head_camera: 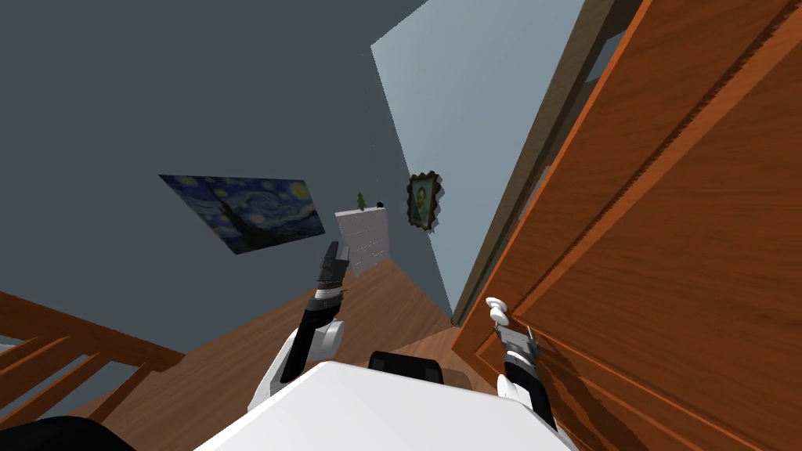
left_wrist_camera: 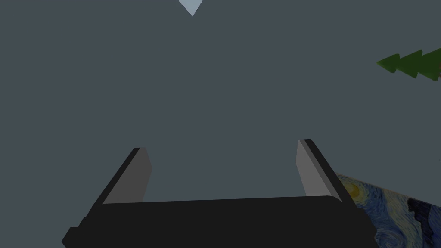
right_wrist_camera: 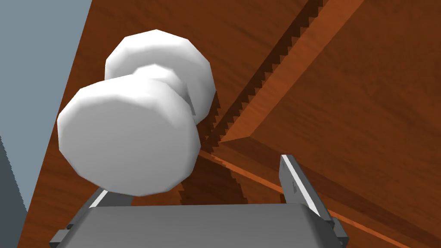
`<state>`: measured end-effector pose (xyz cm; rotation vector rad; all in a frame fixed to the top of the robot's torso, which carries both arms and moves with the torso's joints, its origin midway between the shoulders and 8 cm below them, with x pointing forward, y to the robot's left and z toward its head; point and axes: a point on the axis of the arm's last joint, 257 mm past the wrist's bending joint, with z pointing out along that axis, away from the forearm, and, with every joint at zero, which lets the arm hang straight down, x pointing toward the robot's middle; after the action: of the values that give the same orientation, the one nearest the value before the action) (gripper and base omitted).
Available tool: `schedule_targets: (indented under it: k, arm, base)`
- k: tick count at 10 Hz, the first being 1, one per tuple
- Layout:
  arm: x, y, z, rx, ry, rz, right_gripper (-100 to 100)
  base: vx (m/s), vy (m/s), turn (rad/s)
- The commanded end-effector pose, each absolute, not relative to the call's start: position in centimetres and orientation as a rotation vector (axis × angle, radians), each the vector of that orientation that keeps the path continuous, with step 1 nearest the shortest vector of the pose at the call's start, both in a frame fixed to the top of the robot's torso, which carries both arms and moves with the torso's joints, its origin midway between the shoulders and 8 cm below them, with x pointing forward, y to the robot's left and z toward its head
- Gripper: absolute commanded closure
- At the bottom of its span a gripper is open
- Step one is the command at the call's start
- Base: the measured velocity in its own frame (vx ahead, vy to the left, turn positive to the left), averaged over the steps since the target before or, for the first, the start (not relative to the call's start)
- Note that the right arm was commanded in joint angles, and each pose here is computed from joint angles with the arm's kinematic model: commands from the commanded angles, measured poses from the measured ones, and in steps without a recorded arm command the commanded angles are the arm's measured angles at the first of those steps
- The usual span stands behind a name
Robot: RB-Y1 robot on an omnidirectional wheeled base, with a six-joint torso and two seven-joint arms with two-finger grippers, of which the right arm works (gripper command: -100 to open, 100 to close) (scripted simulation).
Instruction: Pull the door open
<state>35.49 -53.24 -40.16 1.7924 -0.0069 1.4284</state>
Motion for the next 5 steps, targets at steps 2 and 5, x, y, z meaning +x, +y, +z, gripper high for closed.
schedule_targets:
  k: [2,5]
  arm:
    - [37.0,-51.4,-39.8,1.806,-0.092,1.516,-100]
    - [37.9,-50.1,-39.7,1.822,-0.194,1.589,-100]
  base:
    - [-0.106,0.024,0.064]
    - [-0.095,0.010,0.030]
